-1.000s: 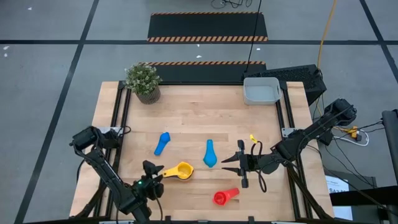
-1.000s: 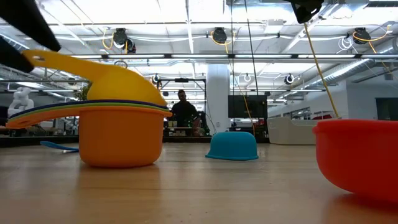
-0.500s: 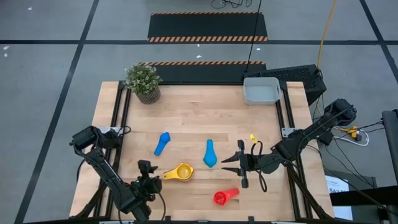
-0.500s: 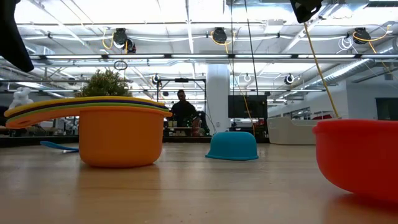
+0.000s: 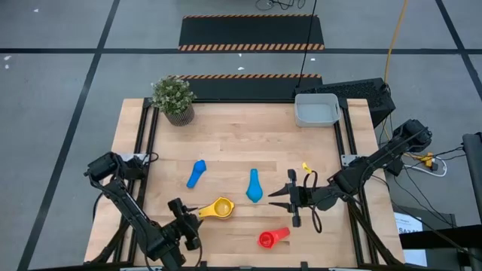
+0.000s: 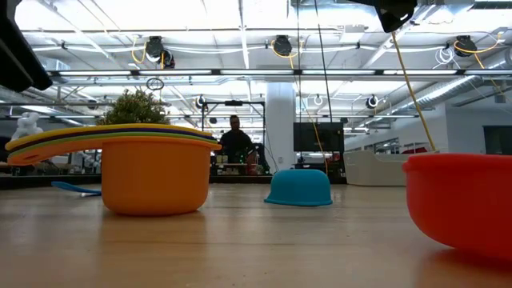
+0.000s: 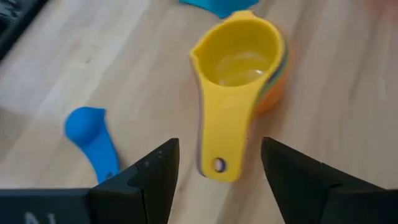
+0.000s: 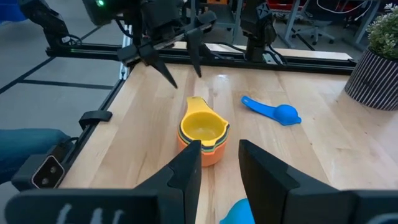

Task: Nest measuring cups in basket
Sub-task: Adjust the stacked measuring cup on the table

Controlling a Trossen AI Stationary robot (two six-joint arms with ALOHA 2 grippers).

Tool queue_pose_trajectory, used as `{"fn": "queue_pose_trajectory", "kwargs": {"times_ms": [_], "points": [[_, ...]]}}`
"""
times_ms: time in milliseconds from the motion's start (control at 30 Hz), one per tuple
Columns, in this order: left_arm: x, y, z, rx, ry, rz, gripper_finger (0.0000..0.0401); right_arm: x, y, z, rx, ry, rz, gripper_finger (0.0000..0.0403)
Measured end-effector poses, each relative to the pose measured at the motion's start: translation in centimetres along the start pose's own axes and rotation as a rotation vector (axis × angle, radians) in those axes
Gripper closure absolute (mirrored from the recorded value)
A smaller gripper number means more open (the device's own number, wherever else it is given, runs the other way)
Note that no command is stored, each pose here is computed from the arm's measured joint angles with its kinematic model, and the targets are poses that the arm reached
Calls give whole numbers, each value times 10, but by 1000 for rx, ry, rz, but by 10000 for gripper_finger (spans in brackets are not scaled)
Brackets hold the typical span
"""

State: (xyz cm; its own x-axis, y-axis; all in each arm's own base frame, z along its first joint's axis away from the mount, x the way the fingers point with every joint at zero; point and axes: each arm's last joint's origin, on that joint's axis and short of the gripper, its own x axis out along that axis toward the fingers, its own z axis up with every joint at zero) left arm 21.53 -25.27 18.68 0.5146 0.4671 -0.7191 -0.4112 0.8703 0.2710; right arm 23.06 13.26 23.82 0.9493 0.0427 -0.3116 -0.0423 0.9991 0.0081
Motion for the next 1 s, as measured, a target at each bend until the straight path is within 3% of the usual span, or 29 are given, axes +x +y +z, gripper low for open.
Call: {"fn": "queue_pose_trajectory", "kwargs": {"times_ms": [133,267,367,567,767,1000], "points": [[4,2,4,5,18,10,160,1,-2,-2,-2,6,-7,303],[15,5,5,1,60,25,122,1,-3,-9,-10,24,-11,303],[31,5,3,1,143,-24,88,1,-3,-9,-4,24,-12,303],[59,-1,-6,0,126,-143,47,1,-4,-8,5,12,-13,303],[69,7,-14,22,146,-101,60,1,-4,-7,6,10,-12,303],[69,8,-14,69,145,-103,106,1,-4,-7,6,6,-12,303]]}}
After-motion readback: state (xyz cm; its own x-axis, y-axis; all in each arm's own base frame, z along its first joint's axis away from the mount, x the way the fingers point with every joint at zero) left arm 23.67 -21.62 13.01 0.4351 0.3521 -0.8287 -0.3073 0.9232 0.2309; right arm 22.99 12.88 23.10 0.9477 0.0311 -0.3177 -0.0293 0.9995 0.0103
